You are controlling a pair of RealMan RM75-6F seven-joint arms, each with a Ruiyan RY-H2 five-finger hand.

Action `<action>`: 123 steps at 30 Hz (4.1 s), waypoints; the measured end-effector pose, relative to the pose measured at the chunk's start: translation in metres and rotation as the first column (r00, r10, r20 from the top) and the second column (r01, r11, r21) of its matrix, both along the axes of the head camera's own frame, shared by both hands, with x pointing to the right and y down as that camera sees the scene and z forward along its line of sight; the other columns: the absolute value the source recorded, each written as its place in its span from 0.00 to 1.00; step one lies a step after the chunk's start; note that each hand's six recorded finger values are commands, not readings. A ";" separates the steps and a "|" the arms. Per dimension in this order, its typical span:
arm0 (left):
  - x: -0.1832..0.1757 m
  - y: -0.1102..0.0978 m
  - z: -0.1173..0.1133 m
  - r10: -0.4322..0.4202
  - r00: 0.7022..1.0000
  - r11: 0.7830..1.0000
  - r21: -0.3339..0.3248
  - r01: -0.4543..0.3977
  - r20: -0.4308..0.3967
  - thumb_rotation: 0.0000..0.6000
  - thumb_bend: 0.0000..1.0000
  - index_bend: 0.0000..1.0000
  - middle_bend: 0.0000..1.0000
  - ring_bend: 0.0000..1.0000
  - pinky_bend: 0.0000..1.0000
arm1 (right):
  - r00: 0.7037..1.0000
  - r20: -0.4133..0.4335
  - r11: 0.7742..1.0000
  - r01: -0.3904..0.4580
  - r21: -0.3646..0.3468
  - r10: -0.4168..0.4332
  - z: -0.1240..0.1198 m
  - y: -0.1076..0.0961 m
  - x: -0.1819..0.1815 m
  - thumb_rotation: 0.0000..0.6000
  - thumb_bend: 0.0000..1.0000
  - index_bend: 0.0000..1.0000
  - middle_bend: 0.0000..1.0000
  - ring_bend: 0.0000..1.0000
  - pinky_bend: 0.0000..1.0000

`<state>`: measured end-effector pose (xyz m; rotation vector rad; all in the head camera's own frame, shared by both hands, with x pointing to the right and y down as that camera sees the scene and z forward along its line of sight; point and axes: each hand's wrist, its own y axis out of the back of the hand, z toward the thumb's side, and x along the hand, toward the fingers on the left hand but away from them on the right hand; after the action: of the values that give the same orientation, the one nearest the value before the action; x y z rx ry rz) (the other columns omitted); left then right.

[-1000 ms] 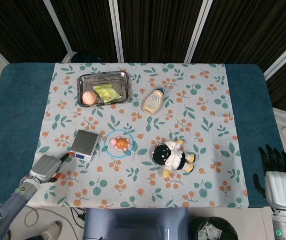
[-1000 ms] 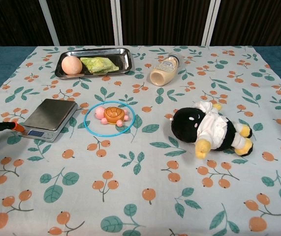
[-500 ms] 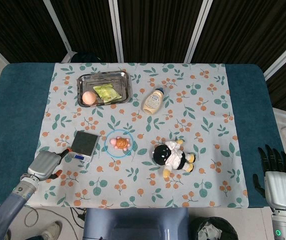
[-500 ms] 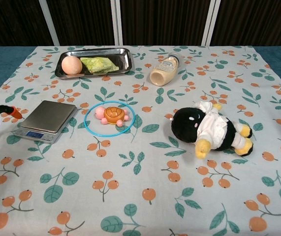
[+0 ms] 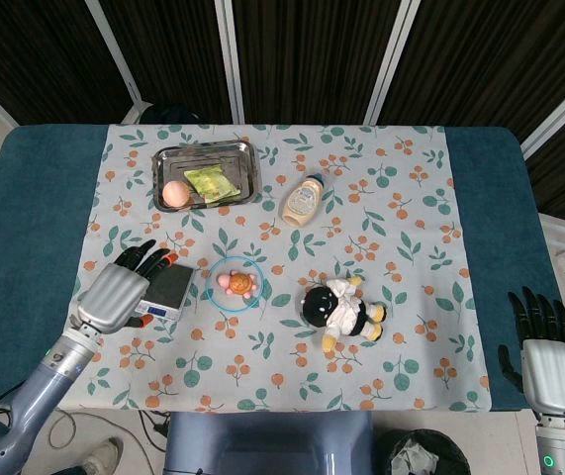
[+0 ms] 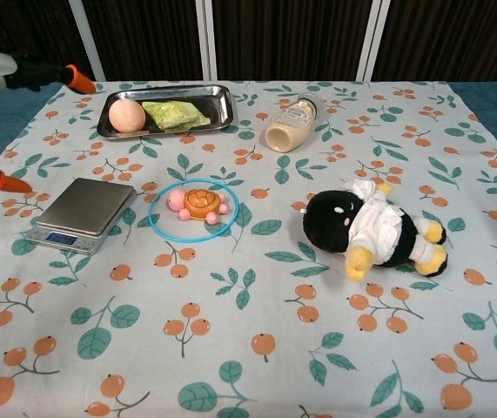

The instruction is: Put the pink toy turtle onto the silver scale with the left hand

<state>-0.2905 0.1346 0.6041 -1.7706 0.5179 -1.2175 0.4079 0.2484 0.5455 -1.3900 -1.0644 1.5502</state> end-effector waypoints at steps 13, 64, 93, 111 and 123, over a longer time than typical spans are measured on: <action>0.090 -0.029 0.029 0.056 0.996 0.998 -0.019 -0.055 0.068 1.00 0.05 0.14 0.22 0.11 0.17 | 1.000 -0.001 1.000 -0.003 -0.001 0.003 0.000 0.000 0.002 1.00 0.50 0.01 0.00 0.01 0.00; 0.161 -0.013 0.121 0.180 0.961 0.984 -0.038 -0.175 0.212 1.00 0.27 0.36 0.52 0.33 0.33 | 1.000 -0.006 1.000 -0.026 -0.011 0.026 0.004 -0.003 0.010 1.00 0.50 0.01 0.00 0.01 0.00; 0.017 -0.026 0.076 0.119 0.964 0.992 0.018 -0.126 0.238 1.00 0.28 0.35 0.51 0.33 0.33 | 1.000 -0.007 1.000 -0.012 -0.020 0.012 0.007 0.000 0.002 1.00 0.50 0.01 0.00 0.01 0.00; 0.010 -0.015 0.098 0.137 0.956 0.991 -0.038 -0.132 0.260 1.00 0.26 0.31 0.32 0.18 0.21 | 1.000 0.001 1.000 -0.028 -0.011 0.028 0.003 -0.002 0.006 1.00 0.50 0.01 0.00 0.01 0.00; 0.012 -0.017 0.082 0.147 0.944 0.988 -0.086 -0.127 0.297 1.00 0.25 0.25 0.20 0.08 0.13 | 0.999 0.004 0.999 -0.034 -0.006 0.034 0.001 -0.002 0.008 1.00 0.50 0.01 0.00 0.01 0.00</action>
<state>-0.2790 0.1172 0.6865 -1.6047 0.1745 -1.3877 0.4161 0.2462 0.5468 -1.3857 -1.0920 1.5770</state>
